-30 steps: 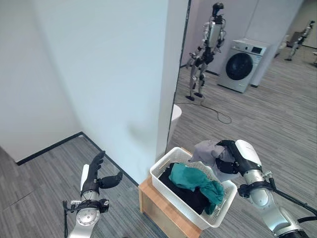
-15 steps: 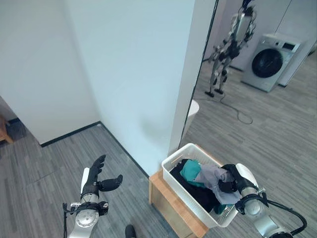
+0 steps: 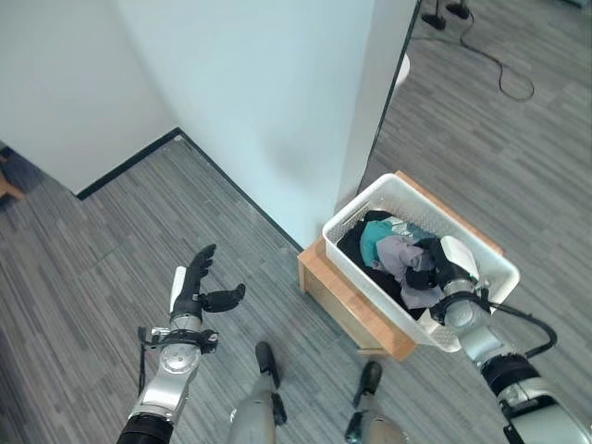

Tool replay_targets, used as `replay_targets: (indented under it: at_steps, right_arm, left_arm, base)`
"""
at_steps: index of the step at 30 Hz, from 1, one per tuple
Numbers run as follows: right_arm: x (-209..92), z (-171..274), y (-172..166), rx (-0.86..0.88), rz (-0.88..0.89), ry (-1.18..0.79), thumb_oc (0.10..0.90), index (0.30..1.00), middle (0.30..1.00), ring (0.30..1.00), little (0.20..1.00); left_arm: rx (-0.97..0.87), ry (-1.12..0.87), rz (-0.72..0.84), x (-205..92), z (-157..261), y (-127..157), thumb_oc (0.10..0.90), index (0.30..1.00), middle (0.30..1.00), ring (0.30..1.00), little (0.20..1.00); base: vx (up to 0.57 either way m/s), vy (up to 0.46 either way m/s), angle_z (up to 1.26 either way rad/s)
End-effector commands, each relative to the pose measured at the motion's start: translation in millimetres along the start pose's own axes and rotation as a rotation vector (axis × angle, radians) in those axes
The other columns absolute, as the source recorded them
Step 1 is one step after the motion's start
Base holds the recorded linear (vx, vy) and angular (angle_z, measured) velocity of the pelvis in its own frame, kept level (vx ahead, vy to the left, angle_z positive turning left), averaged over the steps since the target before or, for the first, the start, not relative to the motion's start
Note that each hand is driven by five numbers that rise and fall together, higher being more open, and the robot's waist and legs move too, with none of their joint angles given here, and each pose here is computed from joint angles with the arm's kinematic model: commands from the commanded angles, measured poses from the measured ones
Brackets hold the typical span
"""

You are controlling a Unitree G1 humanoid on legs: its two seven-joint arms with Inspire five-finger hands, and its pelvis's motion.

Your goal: Pick up bed clothes into laundry basket.

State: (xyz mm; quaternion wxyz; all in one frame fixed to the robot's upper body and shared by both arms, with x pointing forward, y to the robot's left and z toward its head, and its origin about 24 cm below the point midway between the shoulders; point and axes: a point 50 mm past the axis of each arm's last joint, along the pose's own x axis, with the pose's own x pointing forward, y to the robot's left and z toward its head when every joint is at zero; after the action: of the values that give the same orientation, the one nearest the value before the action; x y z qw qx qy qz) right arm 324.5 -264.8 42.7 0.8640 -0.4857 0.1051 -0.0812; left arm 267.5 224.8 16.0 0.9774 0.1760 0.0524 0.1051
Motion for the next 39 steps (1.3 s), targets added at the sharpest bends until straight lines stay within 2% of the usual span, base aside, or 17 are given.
replay_targets:
  at_steps: [1, 4, 7, 8, 12, 17, 22, 29, 32, 36, 39]
  right_arm:
    - [26, 49, -84, 0.001, -0.293, -0.163, 0.800, 0.900, 0.900, 0.900, 0.900]
    - [24, 53, -93, -0.004, -0.320, -0.195, 0.800, 0.900, 0.900, 0.900, 0.900]
    - [17, 60, -117, -0.006, -0.401, -0.257, 0.800, 0.900, 0.900, 0.900, 0.900]
    - [11, 64, -135, -0.004, -0.463, -0.297, 0.800, 0.900, 0.900, 0.900, 0.900]
    - [-8, 69, -158, -0.016, -0.547, -0.369, 0.800, 0.900, 0.900, 0.900, 0.900]
    - [-31, 65, -161, 0.003, -0.566, -0.427, 0.800, 0.900, 0.900, 0.900, 0.900]
    - [-55, 55, -139, 0.059, -0.510, -0.473, 0.800, 0.900, 0.900, 0.900, 0.900]
    - [-80, 22, -100, 0.190, -0.456, -0.380, 0.800, 0.900, 0.900, 0.900, 0.900]
    - [-97, -9, -63, 0.280, -0.373, -0.239, 0.800, 0.900, 0.900, 0.900, 0.900]
    - [-112, -33, -30, 0.384, -0.298, -0.106, 0.800, 0.900, 0.900, 0.900, 0.900]
    - [-102, -51, -15, 0.417, -0.237, -0.018, 0.800, 0.900, 0.900, 0.900, 0.900]
  left_arm:
    - [-0.023, -0.262, 0.073, 12, 49, 15, 0.800, 0.900, 0.900, 0.900, 0.900]
    - [-0.010, -0.264, 0.075, 12, 49, 16, 0.800, 0.900, 0.900, 0.900, 0.900]
    - [0.016, -0.261, 0.064, 9, 47, 17, 0.800, 0.900, 0.900, 0.900, 0.900]
    - [0.036, -0.250, 0.052, 6, 42, 18, 0.800, 0.900, 0.900, 0.900, 0.900]
    - [0.067, -0.210, 0.042, -1, 32, 22, 0.800, 0.900, 0.900, 0.900, 0.900]
    - [0.071, -0.183, 0.018, -5, 26, 17, 0.800, 0.900, 0.900, 0.900, 0.900]
    - [0.042, -0.177, -0.036, -10, 27, 7, 0.800, 0.900, 0.900, 0.900, 0.900]
    - [-0.013, -0.189, -0.105, -15, 31, -11, 0.800, 0.900, 0.900, 0.900, 0.900]
    - [-0.069, -0.174, -0.206, -23, 29, -31, 0.800, 0.900, 0.900, 0.900, 0.900]
    - [-0.104, -0.135, -0.241, -28, 24, -45, 0.800, 0.900, 0.900, 0.900, 0.900]
    - [-0.178, -0.076, -0.215, -35, 14, -46, 0.800, 0.900, 0.900, 0.900, 0.900]
  base:
    - [0.01, 0.053, 0.11]
    - [0.02, 0.036, -0.11]
    - [0.04, 0.032, -0.13]
    - [0.05, 0.028, -0.10]
    - [0.03, 0.019, -0.12]
    - [0.00, 0.003, -0.13]
    - [0.03, 0.010, -0.28]
    - [0.00, -0.001, -0.19]
    - [0.05, 0.041, -0.13]
    - [-0.02, 0.013, -0.39]
    - [-0.05, 0.003, -0.34]
